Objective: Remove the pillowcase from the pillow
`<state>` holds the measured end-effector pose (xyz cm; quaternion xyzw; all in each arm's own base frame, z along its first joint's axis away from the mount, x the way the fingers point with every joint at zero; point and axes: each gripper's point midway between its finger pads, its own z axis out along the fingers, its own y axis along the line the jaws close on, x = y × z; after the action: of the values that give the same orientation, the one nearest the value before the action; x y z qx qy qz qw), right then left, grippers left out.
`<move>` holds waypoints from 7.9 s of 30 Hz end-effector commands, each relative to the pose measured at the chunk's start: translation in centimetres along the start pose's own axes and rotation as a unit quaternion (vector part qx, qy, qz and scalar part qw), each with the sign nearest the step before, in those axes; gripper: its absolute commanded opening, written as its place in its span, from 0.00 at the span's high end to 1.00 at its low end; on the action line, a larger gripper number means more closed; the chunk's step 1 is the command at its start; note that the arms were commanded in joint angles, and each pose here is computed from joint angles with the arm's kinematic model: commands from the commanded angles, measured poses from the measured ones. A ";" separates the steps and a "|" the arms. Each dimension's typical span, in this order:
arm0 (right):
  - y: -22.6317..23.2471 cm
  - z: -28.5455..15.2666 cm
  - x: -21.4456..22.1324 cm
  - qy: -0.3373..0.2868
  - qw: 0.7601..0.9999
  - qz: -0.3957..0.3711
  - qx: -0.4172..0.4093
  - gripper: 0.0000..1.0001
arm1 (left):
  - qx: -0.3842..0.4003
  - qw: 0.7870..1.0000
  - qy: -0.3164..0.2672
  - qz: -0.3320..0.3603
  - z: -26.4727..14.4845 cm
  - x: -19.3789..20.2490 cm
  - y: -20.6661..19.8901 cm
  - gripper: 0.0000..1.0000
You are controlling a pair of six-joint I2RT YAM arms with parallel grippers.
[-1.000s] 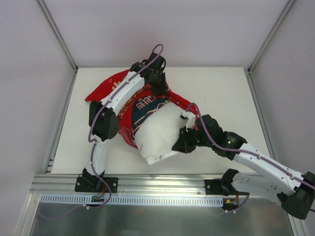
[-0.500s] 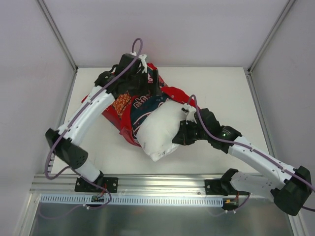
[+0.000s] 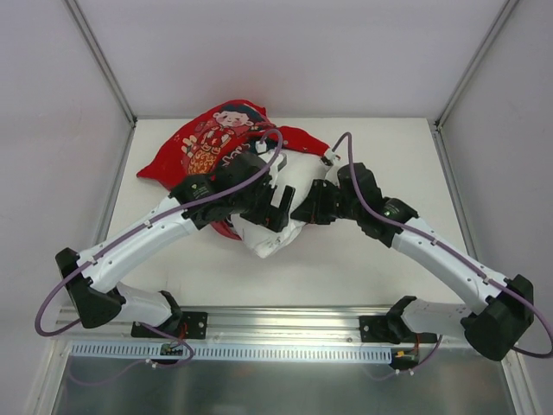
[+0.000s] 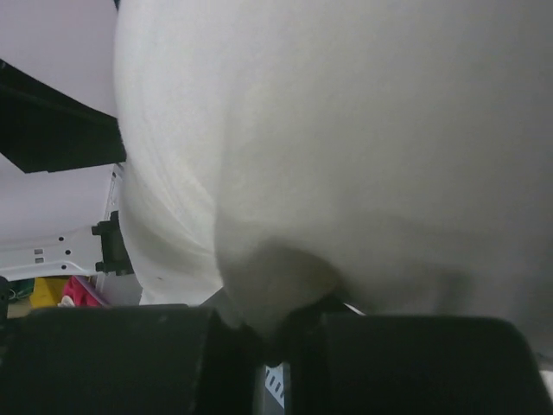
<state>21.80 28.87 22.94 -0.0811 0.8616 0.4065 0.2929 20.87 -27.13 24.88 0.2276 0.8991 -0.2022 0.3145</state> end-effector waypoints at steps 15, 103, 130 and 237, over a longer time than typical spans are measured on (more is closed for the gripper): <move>1.3 -3.5 -4.8 -0.071 0.997 -0.018 0.009 0.42 | -0.134 0.989 0.037 -0.056 3.5 0.6 3.1 1.00; -16.2 -14.5 -5.1 -0.125 0.947 0.113 0.274 0.09 | 0.143 0.966 -0.047 -0.212 1.9 -9.1 -3.1 1.00; -7.5 -5.6 -1.9 -0.081 0.987 0.101 0.095 0.02 | -0.024 0.943 0.034 -0.330 3.2 -1.2 15.8 0.08; -22.0 -13.4 -8.6 -0.024 0.916 0.107 0.385 0.04 | -0.102 0.900 0.118 -0.407 15.0 -1.7 22.6 0.01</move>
<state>31.18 2.08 22.37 0.1732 0.9293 0.0704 0.3185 41.45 -13.07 9.71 -0.2006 0.9568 -0.1650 0.1304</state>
